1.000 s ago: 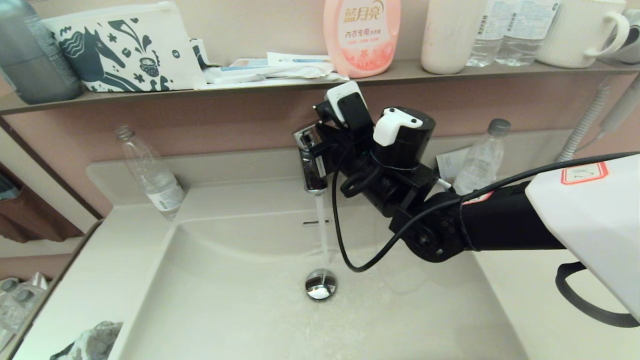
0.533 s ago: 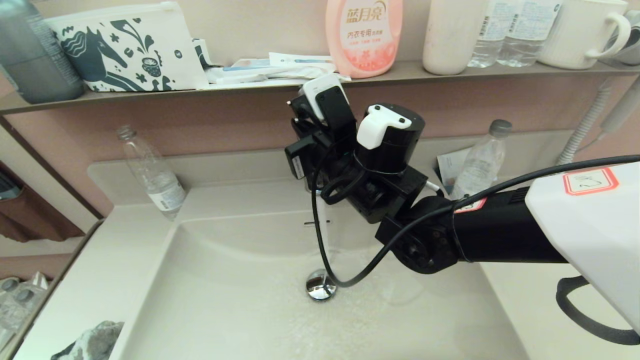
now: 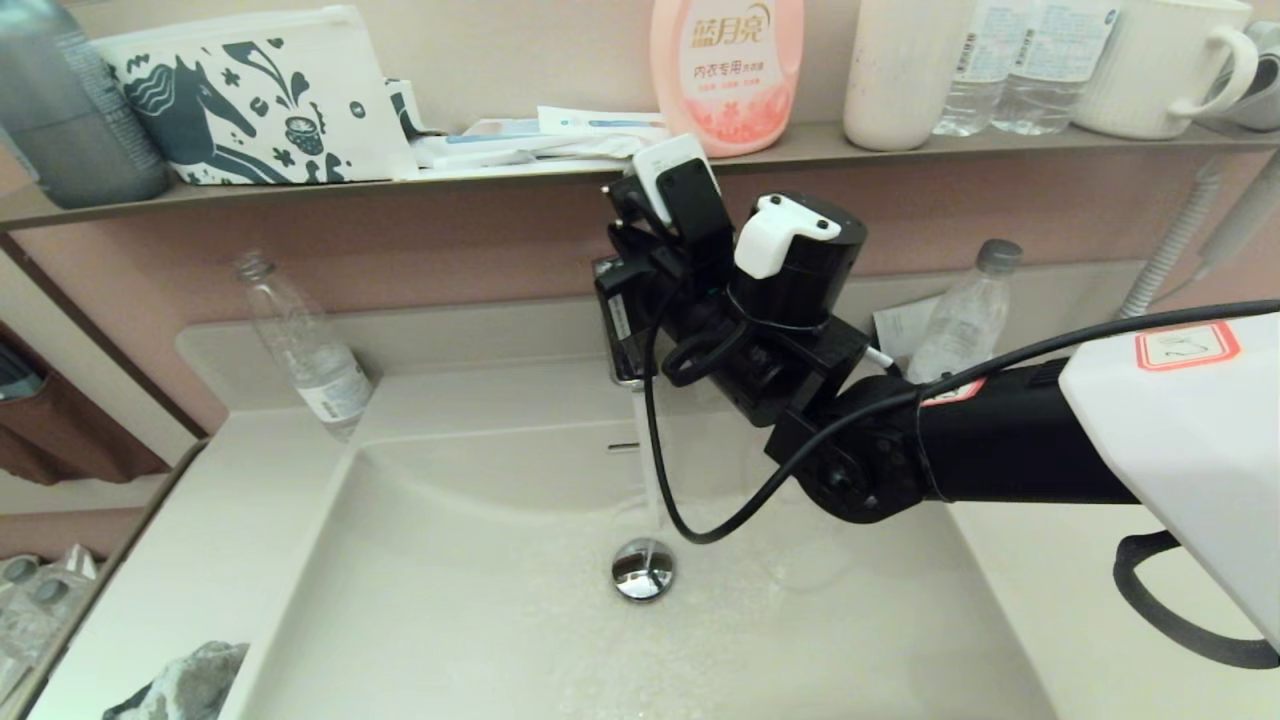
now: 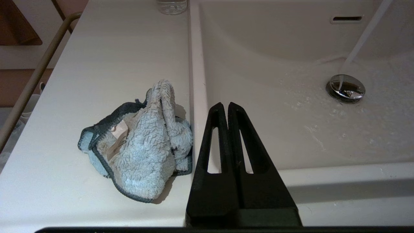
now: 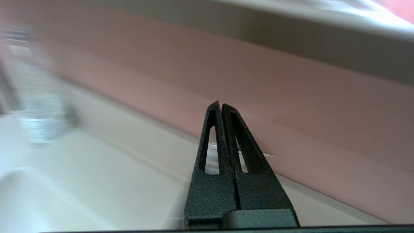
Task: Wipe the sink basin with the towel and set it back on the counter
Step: Turn off the faucet
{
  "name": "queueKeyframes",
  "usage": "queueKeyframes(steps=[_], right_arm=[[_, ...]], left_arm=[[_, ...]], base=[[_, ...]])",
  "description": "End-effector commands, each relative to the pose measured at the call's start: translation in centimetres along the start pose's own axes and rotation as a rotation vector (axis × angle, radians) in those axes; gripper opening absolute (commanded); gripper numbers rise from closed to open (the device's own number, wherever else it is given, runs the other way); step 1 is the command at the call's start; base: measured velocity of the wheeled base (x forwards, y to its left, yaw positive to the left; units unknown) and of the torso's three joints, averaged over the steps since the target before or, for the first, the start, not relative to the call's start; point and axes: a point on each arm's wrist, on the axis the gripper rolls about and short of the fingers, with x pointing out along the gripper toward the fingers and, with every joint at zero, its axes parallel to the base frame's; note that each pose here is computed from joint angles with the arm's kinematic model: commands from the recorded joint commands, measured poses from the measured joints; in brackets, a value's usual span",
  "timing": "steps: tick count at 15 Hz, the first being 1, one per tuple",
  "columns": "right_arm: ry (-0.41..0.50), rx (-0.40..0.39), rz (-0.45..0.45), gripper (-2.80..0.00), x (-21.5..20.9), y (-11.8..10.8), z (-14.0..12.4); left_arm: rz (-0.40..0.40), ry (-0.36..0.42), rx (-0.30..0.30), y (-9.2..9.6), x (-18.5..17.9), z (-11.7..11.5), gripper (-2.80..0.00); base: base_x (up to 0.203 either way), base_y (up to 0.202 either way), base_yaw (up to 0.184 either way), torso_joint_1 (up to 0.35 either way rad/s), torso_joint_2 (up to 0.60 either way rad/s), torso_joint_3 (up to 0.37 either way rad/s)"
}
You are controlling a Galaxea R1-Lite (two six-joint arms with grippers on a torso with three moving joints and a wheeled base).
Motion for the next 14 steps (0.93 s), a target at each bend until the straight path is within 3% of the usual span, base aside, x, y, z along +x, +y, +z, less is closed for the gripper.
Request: queueKeyframes(steps=[1, 14], right_arm=[[0.002, -0.005, -0.011, -2.8, 0.2, -0.5, -0.2], [0.168, -0.036, 0.033, -2.8, -1.8, -0.4, -2.4]], left_arm=[[0.001, 0.002, -0.001, 0.0, 0.0, 0.0, -2.8], [0.001, 0.001, 0.0, 0.0, 0.0, 0.0, -2.8]], base=[[0.0, 0.0, 0.0, 0.0, 0.0, 0.0], [0.0, 0.0, 0.0, 0.0, 0.0, 0.0]])
